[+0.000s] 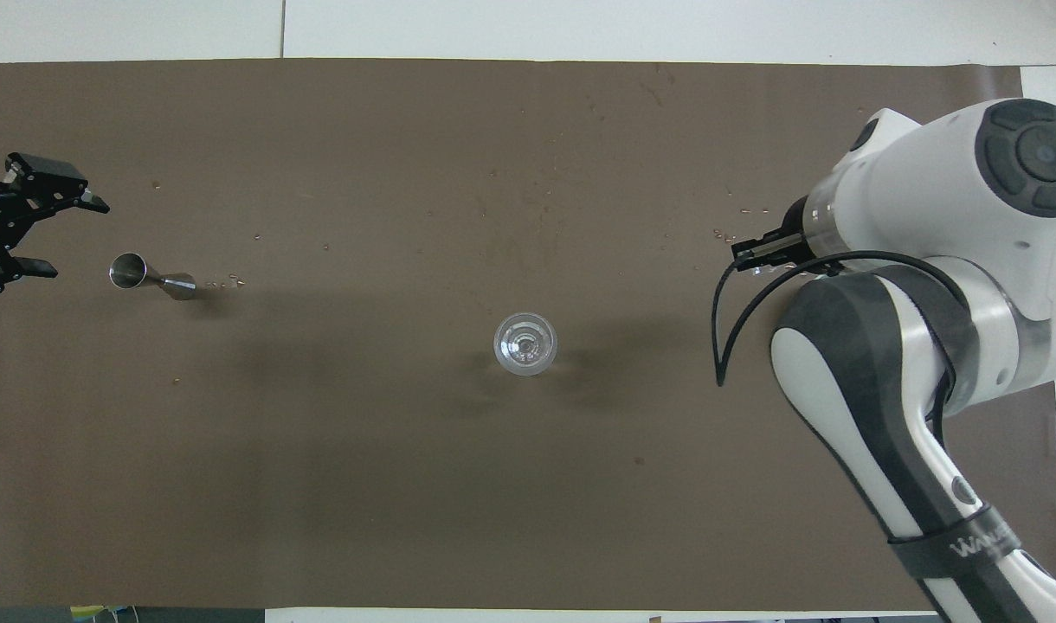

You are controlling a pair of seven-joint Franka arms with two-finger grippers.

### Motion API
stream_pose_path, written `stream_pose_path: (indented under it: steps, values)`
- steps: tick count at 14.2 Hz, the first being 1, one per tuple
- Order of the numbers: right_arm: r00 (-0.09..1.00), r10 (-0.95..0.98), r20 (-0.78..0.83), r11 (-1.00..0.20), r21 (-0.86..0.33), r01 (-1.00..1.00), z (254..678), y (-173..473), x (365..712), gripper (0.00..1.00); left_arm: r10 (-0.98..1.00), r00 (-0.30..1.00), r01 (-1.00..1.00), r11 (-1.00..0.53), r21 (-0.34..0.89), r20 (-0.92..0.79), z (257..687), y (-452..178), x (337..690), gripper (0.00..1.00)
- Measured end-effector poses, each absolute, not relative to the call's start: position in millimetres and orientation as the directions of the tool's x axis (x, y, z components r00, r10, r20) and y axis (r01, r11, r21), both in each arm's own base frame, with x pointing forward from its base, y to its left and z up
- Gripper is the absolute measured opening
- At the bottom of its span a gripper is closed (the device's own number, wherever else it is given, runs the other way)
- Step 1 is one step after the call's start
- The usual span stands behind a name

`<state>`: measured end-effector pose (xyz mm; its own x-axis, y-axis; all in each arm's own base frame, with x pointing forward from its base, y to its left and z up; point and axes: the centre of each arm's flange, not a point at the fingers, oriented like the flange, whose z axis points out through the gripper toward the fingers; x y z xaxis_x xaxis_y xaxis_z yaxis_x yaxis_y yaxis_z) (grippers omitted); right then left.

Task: Pour wine and add ice with both arms
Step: 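Open the left gripper and withdraw while the right gripper lifts ice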

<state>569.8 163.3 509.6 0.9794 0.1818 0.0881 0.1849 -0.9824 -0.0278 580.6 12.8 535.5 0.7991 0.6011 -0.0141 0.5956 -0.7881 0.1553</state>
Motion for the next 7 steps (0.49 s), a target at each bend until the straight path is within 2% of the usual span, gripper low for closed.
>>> stream_pose_path:
  steps: [4,7]
  values:
    - [0.992,0.025,0.120,-0.996,-0.077,0.035,544.7,268.7,556.6,0.27,0.348,0.937,0.345,-0.934,0.096,0.011,544.2,-25.8,569.4,1.00]
    - [0.994,-0.019,0.106,-0.996,-0.093,-0.009,537.7,324.4,534.2,0.27,0.211,0.977,0.211,-0.974,0.082,-0.005,561.2,-23.8,557.0,1.00]
